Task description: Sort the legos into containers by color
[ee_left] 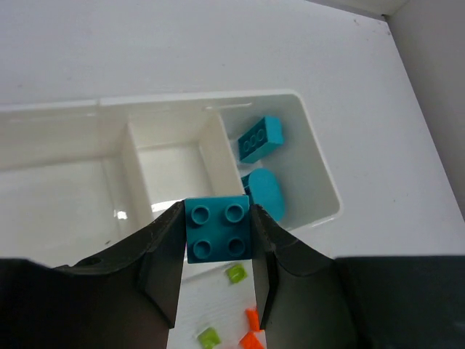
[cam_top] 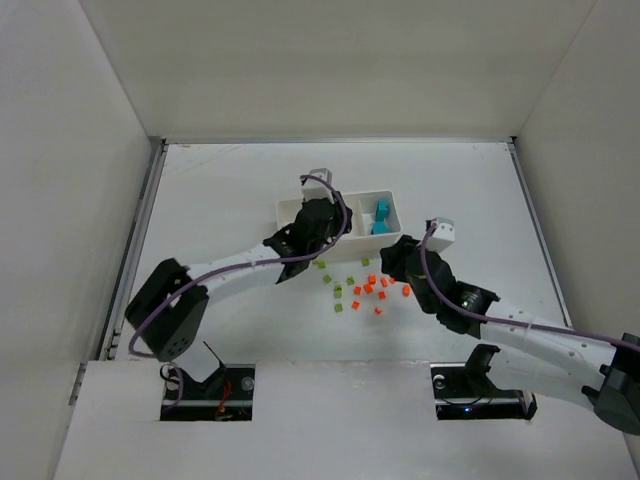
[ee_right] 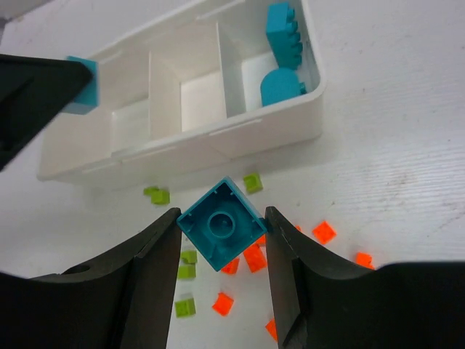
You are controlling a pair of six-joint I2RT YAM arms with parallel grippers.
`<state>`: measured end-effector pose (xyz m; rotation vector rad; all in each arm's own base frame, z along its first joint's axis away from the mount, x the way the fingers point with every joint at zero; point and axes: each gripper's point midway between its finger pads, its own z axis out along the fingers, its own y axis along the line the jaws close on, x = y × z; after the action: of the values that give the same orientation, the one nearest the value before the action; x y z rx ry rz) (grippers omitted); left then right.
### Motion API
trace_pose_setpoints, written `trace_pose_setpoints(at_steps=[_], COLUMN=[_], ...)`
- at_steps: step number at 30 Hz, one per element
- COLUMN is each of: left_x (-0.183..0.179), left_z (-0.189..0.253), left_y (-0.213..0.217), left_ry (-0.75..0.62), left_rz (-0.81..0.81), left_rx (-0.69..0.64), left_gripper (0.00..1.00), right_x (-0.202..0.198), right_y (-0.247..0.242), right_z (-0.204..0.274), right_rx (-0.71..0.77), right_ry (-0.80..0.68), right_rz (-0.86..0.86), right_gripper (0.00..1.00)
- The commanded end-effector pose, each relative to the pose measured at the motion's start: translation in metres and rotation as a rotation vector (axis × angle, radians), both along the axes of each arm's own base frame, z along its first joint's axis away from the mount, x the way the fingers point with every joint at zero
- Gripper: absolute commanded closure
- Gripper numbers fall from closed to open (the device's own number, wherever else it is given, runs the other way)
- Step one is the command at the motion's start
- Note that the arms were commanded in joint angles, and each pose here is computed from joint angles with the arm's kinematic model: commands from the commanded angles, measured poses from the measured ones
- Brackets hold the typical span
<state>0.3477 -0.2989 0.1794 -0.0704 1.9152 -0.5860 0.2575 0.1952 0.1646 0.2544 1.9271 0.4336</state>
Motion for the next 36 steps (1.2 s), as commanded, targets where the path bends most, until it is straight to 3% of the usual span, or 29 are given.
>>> trace_pose_setpoints(at_steps=[1, 11, 16, 19, 22, 27, 36], left_x=[0.023, 0.057, 0.063, 0.065, 0.063, 0.044, -0.04], left_z=[0.027, 0.008, 0.005, 0.008, 0.013, 0.01, -0.027], left_y=[-0.039, -0.103, -0.111, -0.107, -0.096, -0.058, 0.013], left_ry=[-0.074, -0.051, -0.054, -0.058, -0.062, -0.054, -0.015], left_rz=[-0.056, -0.131, -0.139, -0.132, -0.12, -0.068, -0.021], left_rx=[-0.064, -0.044, -0.037, -0.038, -0.041, -0.039, 0.054], left_gripper=[0.73, 0.69, 0.46, 0.4, 0.4, 0.5, 0.57], right_x=[0.005, 0.013, 0.022, 0.031, 0.038, 0.057, 0.109], right_y=[-0.015, -0.043, -0.043, -0.039, -0.032, -0.021, -0.01], right_z=[0.012, 0.004, 0.001, 0.008, 0.016, 0.025, 0.015], right_rx=[0.014, 0.024, 0.03, 0.02, 0.023, -0.014, -0.063], right_ry=[-0.037, -0.026, -0.019, -0.034, -0.048, -0.072, -0.053], right_rz=[-0.042, -0.098, -0.1, -0.091, -0.082, -0.059, -0.061], right_gripper=[0.63, 0.63, 0.63, 0.63, 0.63, 0.62, 0.62])
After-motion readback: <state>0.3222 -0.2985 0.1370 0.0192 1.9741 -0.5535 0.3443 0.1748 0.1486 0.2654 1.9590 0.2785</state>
